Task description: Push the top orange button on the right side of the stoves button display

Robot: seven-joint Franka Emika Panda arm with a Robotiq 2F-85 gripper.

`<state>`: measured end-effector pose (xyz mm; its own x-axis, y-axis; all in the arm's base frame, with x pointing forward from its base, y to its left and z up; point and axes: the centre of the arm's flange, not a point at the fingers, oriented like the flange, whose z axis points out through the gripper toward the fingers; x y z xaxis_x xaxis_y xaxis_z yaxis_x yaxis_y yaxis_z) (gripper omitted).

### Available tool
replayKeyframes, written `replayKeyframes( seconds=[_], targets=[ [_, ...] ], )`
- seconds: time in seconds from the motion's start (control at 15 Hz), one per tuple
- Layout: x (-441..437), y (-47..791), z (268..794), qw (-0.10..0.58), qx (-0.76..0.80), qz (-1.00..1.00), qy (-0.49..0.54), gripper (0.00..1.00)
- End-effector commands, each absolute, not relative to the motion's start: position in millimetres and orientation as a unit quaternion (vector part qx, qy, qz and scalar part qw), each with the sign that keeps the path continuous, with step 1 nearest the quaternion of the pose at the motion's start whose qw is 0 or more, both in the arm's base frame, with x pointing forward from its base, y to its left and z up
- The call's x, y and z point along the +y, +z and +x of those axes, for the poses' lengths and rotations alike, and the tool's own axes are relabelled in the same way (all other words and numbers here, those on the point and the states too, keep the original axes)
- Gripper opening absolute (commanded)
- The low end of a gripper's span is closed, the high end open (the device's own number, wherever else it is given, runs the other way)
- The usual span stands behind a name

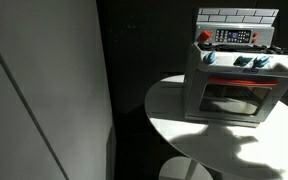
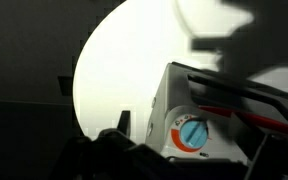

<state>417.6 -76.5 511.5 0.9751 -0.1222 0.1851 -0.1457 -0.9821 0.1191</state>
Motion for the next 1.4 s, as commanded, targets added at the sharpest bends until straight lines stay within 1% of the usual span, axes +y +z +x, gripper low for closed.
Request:
replayKeyframes(
  seconds=[0.0, 0.33, 0.73, 1.33],
  targets=[
    [-77, 512, 418, 0.066, -0.068, 0.992, 0.089, 1.00],
    [-75, 512, 432, 0.058, -0.096, 0.989, 0.100, 1.00],
    [-73, 511, 462, 0.037, -0.142, 0.981, 0.129, 1.00],
    [-80, 517, 527, 0.036, -0.213, 0.960, 0.177, 1.00]
  ],
)
